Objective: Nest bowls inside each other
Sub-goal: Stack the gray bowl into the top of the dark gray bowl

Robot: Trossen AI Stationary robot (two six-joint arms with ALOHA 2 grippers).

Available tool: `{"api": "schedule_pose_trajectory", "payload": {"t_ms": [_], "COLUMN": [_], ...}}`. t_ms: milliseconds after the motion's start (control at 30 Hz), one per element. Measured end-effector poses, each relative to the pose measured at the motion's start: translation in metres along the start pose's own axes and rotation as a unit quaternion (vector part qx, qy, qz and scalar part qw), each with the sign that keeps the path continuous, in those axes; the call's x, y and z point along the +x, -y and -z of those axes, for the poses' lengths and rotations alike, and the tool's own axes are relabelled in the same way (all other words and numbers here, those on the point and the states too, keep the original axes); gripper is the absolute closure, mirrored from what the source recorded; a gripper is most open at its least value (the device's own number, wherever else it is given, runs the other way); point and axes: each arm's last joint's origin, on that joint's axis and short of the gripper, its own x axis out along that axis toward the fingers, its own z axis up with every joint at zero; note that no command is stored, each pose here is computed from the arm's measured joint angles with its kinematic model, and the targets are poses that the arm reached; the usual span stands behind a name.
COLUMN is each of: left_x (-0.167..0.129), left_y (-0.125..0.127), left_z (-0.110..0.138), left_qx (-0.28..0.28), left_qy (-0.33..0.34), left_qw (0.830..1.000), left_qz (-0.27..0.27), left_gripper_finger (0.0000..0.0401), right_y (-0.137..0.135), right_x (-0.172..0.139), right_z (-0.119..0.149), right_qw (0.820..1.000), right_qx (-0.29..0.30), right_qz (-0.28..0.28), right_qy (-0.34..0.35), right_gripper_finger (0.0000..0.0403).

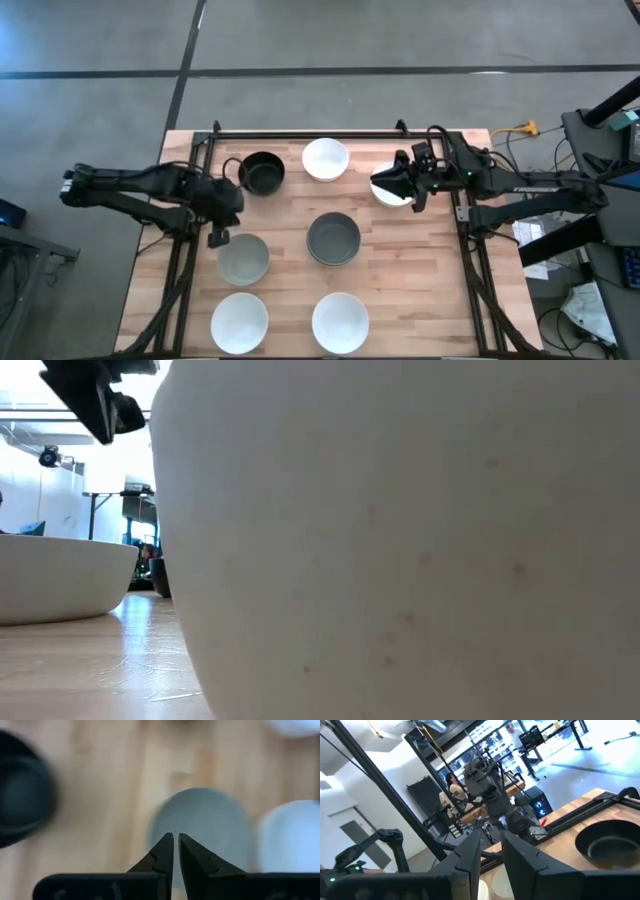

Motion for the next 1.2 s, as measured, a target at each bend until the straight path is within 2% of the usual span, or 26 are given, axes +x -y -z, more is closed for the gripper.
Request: {"api": "schedule_pose_trajectory", "payload": {"t_ms": [100, 267, 433, 567, 733, 967, 1133, 1200], "left_x": [0.003, 0.012, 0.033, 0.058, 0.08, 0.109, 0.129, 0.134], "left_y": [-0.002, -0.002, -0.001, -0.004, -0.007, -0.006, -0.009, -0.009], "left_z": [-0.003, -0.007, -0.006, 0.007, 0.016, 0.022, 0.03, 0.033], "left_qx": [0.014, 0.021, 0.02, 0.021, 0.01, 0.001, -0.012, -0.025], "left_qy": [0.007, -0.017, -0.065, -0.121, -0.168, -0.165, -0.183, -0.199], "left_qw": [0.999, 0.998, 0.997, 0.991, 0.983, 0.986, 0.983, 0.979], "left_qz": [-0.05, -0.053, -0.043, -0.056, -0.068, -0.023, -0.027, -0.034], "left_gripper_finger": [0.0388, 0.0375, 0.0316, 0.0261, 0.0225, 0.0219, 0.0221, 0.0233], "right_y": [0.003, 0.004, 0.005, 0.005, 0.005, 0.005, 0.006, 0.006], "right_x": [0.004, 0.007, 0.007, 0.007, 0.007, 0.007, 0.007, 0.007], "right_z": [0.003, 0.005, 0.005, 0.006, 0.006, 0.006, 0.007, 0.007], "right_qw": [1.0, 1.0, 1.0, 1.0, 1.0, 1.0, 1.0, 1.0], "right_qx": [0.001, 0.002, 0.001, 0.001, 0.001, 0.001, 0.004, 0.006], "right_qz": [0.005, 0.008, 0.008, 0.008, 0.008, 0.008, 0.013, 0.013], "right_qy": [-0.007, -0.013, -0.013, -0.014, -0.014, -0.014, -0.021, -0.02], "right_gripper_finger": [0.0328, 0.0328, 0.0328, 0.0328, 0.0328, 0.0328, 0.0328, 0.0328]}}
